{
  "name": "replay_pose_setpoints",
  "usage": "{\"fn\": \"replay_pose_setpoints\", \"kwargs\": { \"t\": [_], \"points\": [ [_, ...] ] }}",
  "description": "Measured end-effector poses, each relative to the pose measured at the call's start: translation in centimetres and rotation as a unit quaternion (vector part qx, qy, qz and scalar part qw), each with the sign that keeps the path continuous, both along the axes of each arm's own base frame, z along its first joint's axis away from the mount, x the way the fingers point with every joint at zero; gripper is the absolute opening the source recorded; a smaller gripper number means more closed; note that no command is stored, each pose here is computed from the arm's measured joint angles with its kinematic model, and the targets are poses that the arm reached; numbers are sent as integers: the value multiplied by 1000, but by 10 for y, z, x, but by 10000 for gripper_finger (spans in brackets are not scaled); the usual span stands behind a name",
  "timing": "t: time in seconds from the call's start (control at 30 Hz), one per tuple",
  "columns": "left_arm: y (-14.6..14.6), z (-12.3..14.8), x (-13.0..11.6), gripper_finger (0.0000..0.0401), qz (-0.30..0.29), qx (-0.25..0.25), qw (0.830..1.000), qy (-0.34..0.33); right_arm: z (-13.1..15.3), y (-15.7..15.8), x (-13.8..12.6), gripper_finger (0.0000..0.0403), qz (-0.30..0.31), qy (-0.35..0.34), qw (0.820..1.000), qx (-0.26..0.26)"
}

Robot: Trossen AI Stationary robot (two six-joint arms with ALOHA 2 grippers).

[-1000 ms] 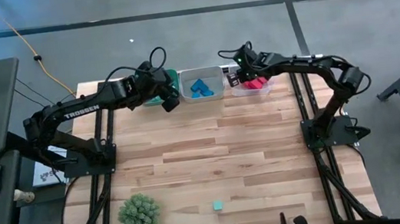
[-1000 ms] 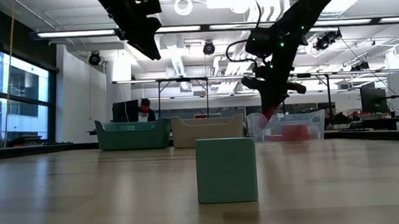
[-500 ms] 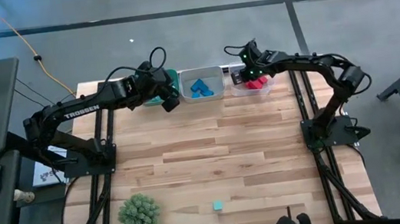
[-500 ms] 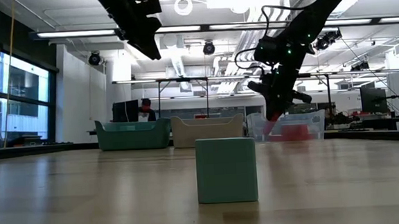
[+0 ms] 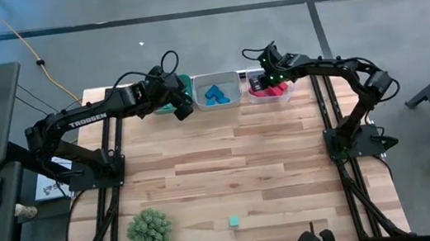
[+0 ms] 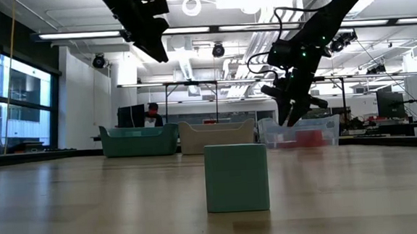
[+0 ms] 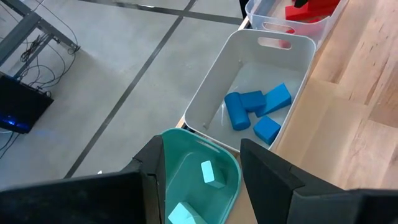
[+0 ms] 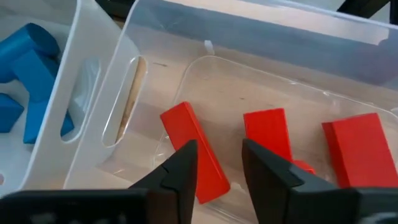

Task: Sort & place blocks by color
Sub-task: Put the light blue block into the green bin

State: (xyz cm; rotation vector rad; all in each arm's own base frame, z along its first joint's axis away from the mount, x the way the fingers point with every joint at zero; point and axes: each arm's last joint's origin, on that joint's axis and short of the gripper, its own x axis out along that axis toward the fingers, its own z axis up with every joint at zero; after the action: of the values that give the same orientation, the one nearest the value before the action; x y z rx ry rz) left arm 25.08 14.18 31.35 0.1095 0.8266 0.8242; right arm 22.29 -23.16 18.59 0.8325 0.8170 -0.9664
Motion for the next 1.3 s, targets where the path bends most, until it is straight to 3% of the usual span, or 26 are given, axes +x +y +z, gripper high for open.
{"fn": "replay_pose_setpoints", "kwargs": {
  "t": [0.43,0.7,0.97,1.3],
  "points": [
    [0,0,0,129,0,0,1000,0,36,-5,11,123,31,-50,997,51],
    [0,0,0,129,1,-1,1000,0,53,14,26,124,81,-50,990,103],
    [-1,-2,-2,129,16,-19,1000,-3,71,50,58,124,161,-85,973,144],
    [-24,-3,-8,129,-3,-48,998,31,86,127,100,124,240,-85,954,161]
  ]
}}
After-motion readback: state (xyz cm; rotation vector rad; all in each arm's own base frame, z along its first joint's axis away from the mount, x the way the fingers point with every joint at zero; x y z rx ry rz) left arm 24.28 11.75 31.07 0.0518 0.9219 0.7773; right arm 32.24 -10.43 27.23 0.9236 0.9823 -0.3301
